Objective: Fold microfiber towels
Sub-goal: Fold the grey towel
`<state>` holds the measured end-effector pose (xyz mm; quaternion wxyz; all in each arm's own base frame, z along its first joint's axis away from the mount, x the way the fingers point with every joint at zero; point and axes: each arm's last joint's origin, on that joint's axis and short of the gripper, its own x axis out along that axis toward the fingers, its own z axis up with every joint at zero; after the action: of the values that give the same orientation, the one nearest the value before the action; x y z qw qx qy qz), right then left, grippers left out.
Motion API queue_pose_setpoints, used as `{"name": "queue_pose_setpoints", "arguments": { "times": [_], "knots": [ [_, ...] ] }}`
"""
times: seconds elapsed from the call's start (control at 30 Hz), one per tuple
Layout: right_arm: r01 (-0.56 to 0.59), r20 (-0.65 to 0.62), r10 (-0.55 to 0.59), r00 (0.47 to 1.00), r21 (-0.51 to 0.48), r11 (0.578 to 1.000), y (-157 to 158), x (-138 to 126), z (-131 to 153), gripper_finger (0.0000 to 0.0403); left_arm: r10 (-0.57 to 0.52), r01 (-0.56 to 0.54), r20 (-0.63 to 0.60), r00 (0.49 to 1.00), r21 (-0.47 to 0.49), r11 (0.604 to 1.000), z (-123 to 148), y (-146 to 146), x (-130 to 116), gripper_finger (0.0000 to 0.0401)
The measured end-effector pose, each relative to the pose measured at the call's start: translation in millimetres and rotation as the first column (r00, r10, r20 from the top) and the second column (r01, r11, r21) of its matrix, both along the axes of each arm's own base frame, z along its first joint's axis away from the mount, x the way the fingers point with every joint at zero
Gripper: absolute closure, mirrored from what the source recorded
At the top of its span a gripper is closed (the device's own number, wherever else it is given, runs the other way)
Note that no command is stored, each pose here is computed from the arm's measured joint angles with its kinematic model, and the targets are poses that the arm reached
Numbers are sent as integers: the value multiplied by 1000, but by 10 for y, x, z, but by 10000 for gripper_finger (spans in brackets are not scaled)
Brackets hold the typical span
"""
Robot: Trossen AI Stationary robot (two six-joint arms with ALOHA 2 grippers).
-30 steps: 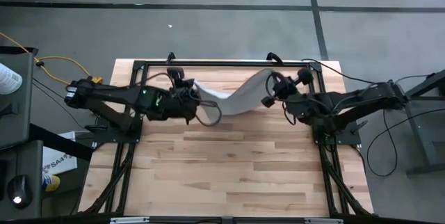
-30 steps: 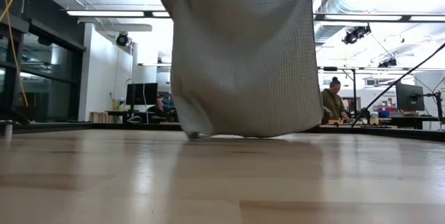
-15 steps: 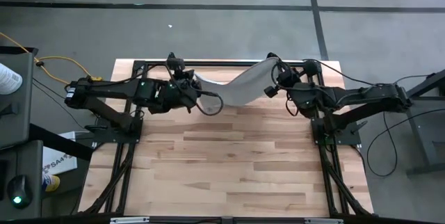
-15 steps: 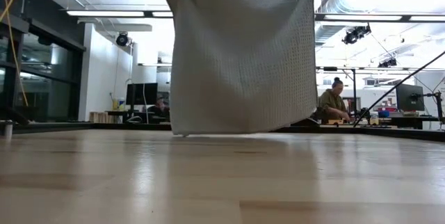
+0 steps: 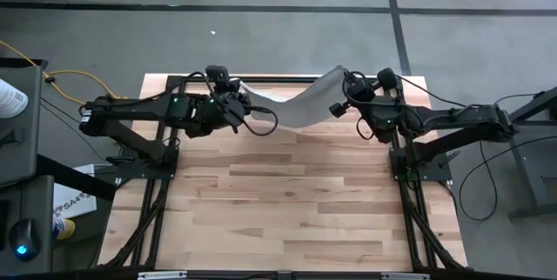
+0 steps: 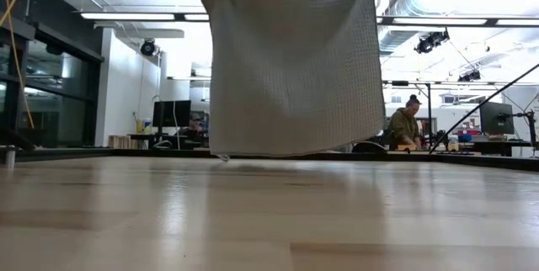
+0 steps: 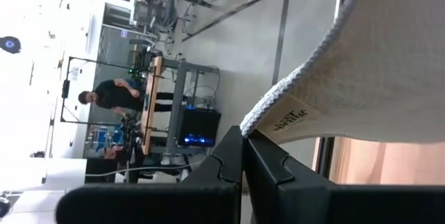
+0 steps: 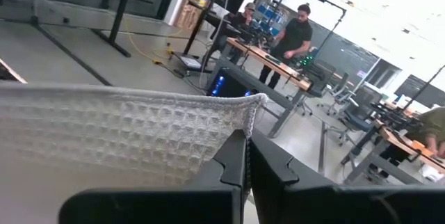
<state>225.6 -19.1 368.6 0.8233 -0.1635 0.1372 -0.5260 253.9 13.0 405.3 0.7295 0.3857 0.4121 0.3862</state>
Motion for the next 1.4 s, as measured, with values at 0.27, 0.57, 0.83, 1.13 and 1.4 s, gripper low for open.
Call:
{"name": "queue_pose_setpoints", "arguments": {
  "times": [0.27, 0.57, 0.83, 1.13, 1.4],
  "knots": [
    [39, -45, -38, 998, 17, 999, -103, -20, -67, 399, 49, -52, -45, 998, -63, 997, -104, 4, -135, 401],
    [54, -58, -50, 997, 55, 997, -307, -43, -110, 399, 89, -92, -59, 994, -53, 994, -93, 146, -129, 401],
    [66, -33, -63, 997, 79, 995, -617, -96, -91, 399, 152, -152, 1, 988, -58, 987, -17, 570, -43, 401],
    [-63, 107, 51, 993, 115, 991, -860, -137, -19, 399, 100, -90, 87, 991, -116, 989, 44, 742, -11, 401],
    [-183, 13, 202, 979, 486, 855, -457, -87, -665, 399, 50, -67, -48, 998, -463, 884, -550, 308, -80, 401]
  ]
}}
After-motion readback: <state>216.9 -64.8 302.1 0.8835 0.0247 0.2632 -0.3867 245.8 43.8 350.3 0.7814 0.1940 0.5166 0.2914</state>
